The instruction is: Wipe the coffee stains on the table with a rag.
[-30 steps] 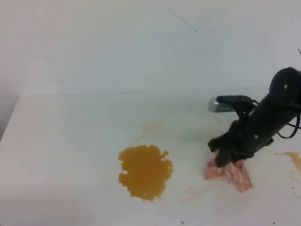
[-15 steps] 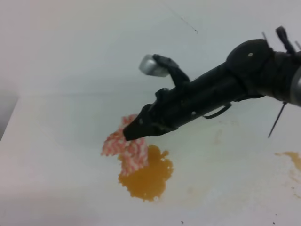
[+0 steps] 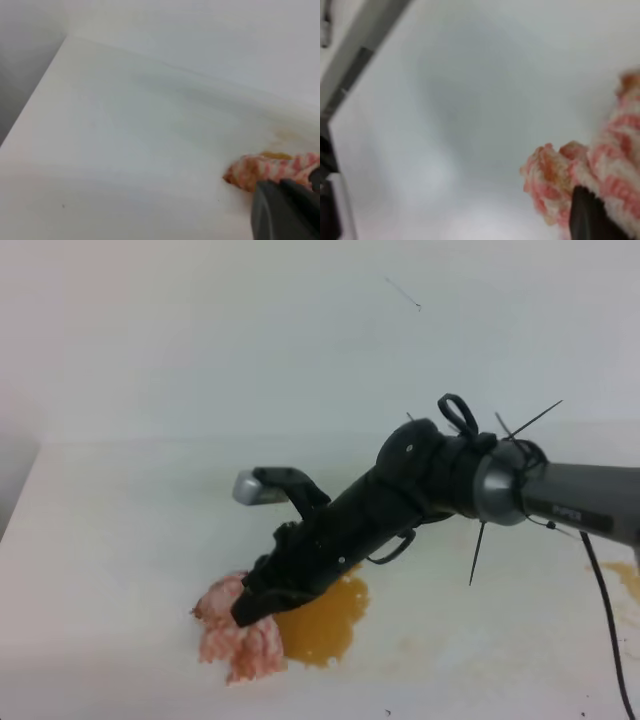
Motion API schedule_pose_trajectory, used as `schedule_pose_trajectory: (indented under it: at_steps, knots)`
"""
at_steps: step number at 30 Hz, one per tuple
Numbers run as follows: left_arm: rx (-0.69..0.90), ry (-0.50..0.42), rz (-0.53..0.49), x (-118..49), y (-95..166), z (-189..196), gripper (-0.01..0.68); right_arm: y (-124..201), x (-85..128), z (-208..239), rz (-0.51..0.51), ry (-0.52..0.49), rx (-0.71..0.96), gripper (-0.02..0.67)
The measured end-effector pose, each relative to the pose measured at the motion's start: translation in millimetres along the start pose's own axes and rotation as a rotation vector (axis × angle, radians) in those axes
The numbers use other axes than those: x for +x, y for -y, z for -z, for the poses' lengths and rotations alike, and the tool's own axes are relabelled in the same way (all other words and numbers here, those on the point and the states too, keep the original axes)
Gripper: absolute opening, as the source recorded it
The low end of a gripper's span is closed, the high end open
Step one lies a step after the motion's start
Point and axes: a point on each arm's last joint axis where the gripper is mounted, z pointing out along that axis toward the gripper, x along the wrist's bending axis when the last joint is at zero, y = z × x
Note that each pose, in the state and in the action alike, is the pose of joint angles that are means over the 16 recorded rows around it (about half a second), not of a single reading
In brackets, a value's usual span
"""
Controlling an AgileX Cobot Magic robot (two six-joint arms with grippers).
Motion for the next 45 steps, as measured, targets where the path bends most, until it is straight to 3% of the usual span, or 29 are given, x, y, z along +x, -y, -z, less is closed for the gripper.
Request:
schedule_pose_trajectory:
  at_steps: [9, 22, 36, 40, 45]
  knots:
    - [0.0, 0.0, 0.0, 0.0, 0, 0, 0.0, 20, -35, -15, -0.04, 0.187, 0.158, 0.001]
    - [0.0, 0.0, 0.0, 0.0, 0, 0, 0.0, 30, -61, -2, -0.023, 0.437, 0.273, 0.001]
    - [0.0, 0.0, 0.0, 0.0, 0, 0, 0.0, 26, -88, 36, -0.077, 0.494, 0.243, 0.0]
    - [0.0, 0.0, 0.0, 0.0, 0, 0, 0.0, 17, -84, 46, -0.066, 0.483, 0.204, 0.0]
    - [0.0, 0.0, 0.0, 0.0, 0, 0, 0.0, -4, -61, 56, -0.007, 0.455, 0.13, 0.0]
